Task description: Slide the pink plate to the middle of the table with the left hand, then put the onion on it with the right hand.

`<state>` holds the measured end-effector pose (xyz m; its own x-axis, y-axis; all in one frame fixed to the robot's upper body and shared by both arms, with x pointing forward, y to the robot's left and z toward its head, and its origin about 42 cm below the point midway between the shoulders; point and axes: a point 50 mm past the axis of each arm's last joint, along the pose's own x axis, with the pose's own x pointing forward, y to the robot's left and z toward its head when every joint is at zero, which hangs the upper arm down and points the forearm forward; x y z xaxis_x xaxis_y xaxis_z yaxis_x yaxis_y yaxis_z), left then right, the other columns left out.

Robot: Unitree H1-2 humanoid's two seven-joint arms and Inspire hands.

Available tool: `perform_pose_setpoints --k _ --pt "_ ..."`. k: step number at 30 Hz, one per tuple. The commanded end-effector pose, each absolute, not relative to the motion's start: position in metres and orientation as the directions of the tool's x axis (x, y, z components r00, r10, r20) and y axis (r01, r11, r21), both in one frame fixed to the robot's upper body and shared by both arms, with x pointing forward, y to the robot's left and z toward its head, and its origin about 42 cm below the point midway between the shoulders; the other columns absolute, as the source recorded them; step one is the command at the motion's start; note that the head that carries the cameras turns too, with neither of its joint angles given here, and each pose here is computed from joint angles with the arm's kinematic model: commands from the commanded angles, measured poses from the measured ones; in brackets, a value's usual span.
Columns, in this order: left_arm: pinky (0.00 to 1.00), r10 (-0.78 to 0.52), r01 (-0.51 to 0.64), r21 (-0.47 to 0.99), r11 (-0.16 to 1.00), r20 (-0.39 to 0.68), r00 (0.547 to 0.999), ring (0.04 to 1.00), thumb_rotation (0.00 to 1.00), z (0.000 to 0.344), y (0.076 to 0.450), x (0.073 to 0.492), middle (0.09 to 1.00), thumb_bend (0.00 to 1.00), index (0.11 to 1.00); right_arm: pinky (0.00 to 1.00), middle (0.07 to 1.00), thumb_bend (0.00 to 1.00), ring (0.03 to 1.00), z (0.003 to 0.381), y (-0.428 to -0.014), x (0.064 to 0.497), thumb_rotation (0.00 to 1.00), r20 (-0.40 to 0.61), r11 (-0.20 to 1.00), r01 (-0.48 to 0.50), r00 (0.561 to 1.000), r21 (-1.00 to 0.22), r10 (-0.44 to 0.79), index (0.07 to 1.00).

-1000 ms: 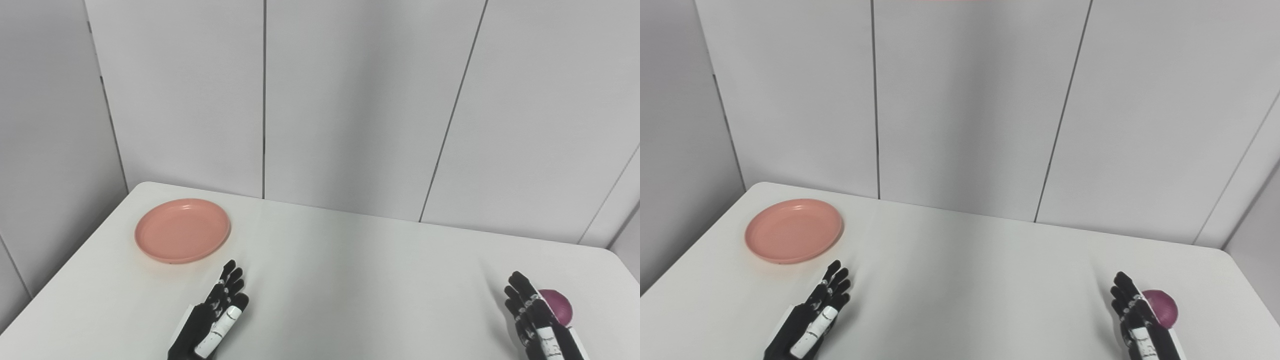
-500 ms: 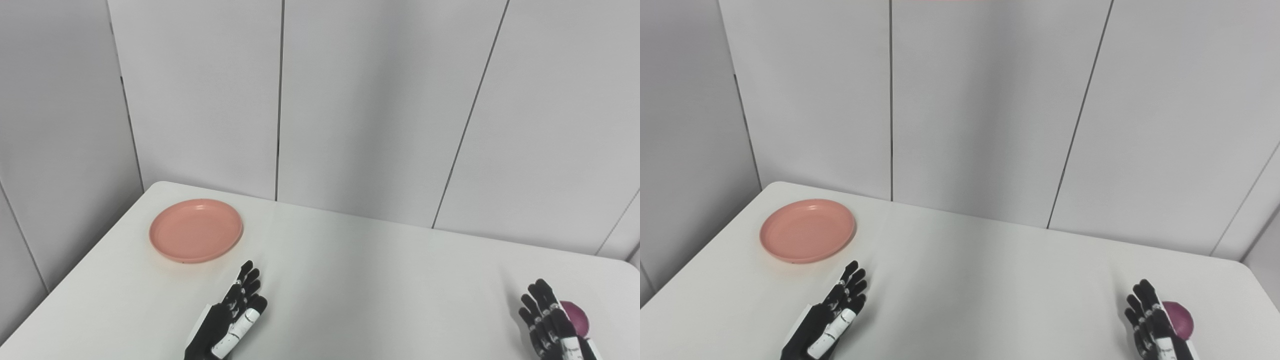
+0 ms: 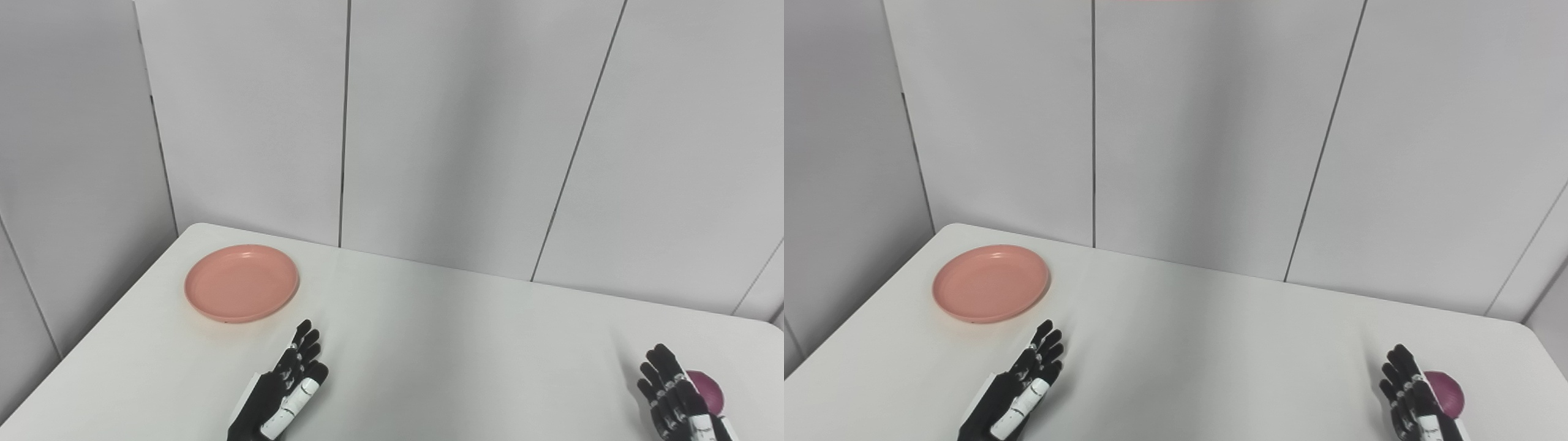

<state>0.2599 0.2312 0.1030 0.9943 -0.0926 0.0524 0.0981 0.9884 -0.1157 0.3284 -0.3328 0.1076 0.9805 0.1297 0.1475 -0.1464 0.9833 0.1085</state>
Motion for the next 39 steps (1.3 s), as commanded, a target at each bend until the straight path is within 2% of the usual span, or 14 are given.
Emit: perform_pose_setpoints --k 1,18,27,32,35,39 --pt "1.00 -0.058 0.050 -0.231 0.972 -0.028 0.998 1.000 0.61 0.073 0.203 0.234 1.000 0.75 1.000 1.00 0.961 0.79 0.995 0.034 -0.335 0.273 0.81 -0.066 0.980 -0.082 0.993 0.179 0.095 0.968" --pt "1.00 -0.054 0.045 -0.235 0.971 -0.033 0.998 1.000 0.61 0.068 0.205 0.235 1.000 0.76 1.000 1.00 0.981 0.77 1.000 0.031 -0.333 0.263 0.80 -0.094 0.974 -0.058 0.992 0.218 0.080 0.986" --pt "1.00 -0.046 0.036 -0.258 0.965 -0.033 0.998 1.000 0.54 0.071 0.196 0.241 1.000 0.73 1.000 1.00 1.000 0.73 1.000 0.028 -0.343 0.259 0.81 -0.136 0.967 -0.007 0.990 0.254 0.043 1.000" --pt "1.00 -0.051 0.053 -0.241 0.969 0.014 0.999 1.000 0.53 0.085 0.199 0.249 1.000 0.72 1.000 1.00 1.000 0.75 1.000 0.029 -0.345 0.255 0.80 -0.142 0.963 0.002 0.989 0.270 0.038 1.000" --pt "1.00 -0.053 0.064 -0.234 0.970 0.051 0.997 1.000 0.54 0.094 0.200 0.256 1.000 0.72 1.000 1.00 1.000 0.73 1.000 0.029 -0.345 0.255 0.82 -0.144 0.966 0.001 0.989 0.260 0.038 1.000" --pt "1.00 -0.056 0.077 -0.210 0.975 0.104 0.993 1.000 0.58 0.110 0.203 0.271 1.000 0.77 1.000 1.00 1.000 0.70 1.000 0.028 -0.345 0.256 0.83 -0.146 0.965 0.002 0.989 0.262 0.037 1.000"
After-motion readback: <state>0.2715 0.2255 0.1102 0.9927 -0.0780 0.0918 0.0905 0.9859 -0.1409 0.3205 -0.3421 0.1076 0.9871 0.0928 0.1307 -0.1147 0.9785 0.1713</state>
